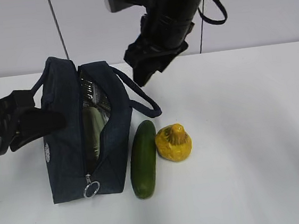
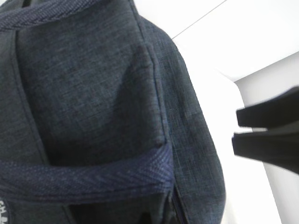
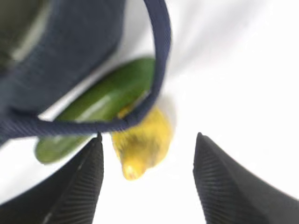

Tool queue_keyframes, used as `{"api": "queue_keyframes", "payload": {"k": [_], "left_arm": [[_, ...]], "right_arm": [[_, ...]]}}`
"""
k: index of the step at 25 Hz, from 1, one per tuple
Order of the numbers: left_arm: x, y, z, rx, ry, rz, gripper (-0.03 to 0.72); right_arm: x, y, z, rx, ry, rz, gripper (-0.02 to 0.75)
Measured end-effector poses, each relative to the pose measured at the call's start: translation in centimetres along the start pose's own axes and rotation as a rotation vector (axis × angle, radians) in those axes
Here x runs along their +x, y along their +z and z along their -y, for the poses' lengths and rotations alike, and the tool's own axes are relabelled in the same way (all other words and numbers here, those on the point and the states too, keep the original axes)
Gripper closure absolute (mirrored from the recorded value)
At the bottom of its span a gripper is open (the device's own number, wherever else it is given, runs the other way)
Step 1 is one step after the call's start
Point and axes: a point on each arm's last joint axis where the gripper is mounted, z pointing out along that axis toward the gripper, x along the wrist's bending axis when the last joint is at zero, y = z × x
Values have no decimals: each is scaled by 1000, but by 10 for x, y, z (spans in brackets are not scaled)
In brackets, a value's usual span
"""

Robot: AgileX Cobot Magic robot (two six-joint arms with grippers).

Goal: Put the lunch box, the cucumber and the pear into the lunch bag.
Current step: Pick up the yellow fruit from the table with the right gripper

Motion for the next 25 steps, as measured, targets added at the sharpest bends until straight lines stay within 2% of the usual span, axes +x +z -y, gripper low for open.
{"api": "queue_keyframes", "payload": {"k": [4, 8, 13, 18, 25], "left_arm": [[0, 0, 0, 0, 1, 0, 703], [0, 0, 0, 0, 1, 0, 703], [0, 0, 0, 0, 1, 0, 703], [0, 0, 0, 2, 4, -1, 703], [1, 0, 1, 13, 19, -5, 703]], "right_arm": [[-5, 6, 13, 114, 15, 55, 290], [-5, 16, 22, 164, 24, 51, 309], [2, 36, 39, 237, 67, -29, 312], [5, 54, 60, 326, 85, -59, 312], [6, 59, 52, 217, 110, -68, 314]]}}
